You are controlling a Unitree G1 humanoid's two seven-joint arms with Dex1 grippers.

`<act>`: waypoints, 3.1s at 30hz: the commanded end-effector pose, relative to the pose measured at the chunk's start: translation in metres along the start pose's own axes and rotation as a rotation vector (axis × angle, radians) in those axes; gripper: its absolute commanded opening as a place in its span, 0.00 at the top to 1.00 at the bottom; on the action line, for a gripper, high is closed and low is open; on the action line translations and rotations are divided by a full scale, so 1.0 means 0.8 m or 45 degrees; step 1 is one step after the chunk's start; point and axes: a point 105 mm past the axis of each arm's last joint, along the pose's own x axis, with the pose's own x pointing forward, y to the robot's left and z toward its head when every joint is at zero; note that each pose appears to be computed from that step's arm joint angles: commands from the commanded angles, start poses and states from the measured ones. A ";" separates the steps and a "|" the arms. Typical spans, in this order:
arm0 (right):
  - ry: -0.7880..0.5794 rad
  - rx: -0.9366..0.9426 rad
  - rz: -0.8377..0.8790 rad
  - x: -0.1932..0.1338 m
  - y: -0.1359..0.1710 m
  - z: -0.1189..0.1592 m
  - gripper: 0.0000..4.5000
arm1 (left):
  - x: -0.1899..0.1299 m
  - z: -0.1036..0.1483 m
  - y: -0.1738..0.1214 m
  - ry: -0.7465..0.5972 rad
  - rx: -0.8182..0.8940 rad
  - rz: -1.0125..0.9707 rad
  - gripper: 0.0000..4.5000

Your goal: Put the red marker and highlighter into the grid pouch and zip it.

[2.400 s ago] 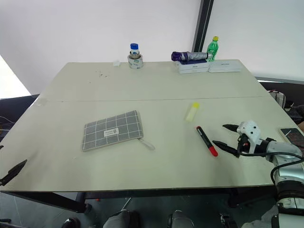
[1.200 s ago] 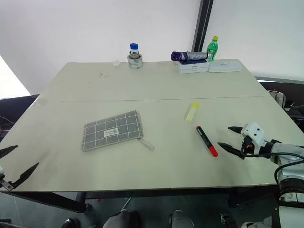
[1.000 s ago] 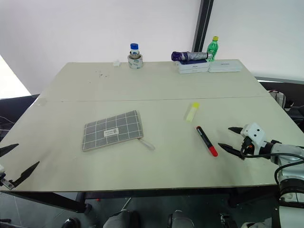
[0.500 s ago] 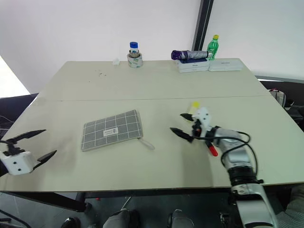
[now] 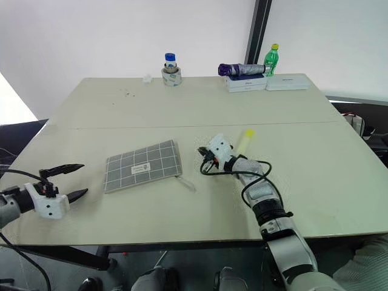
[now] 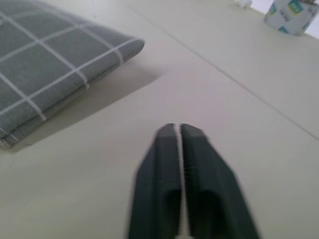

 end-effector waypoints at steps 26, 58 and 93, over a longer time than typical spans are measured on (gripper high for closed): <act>-0.010 -0.285 0.087 0.032 0.028 0.013 0.98 | 0.065 0.052 -0.033 -0.321 0.074 -0.054 0.00; -0.212 0.248 0.079 -0.043 -0.013 0.042 0.01 | 0.062 0.087 -0.011 -0.374 -0.498 0.338 1.00; 0.037 0.474 0.179 -0.036 0.063 0.027 0.99 | 0.071 0.111 0.002 -0.352 -0.560 0.379 1.00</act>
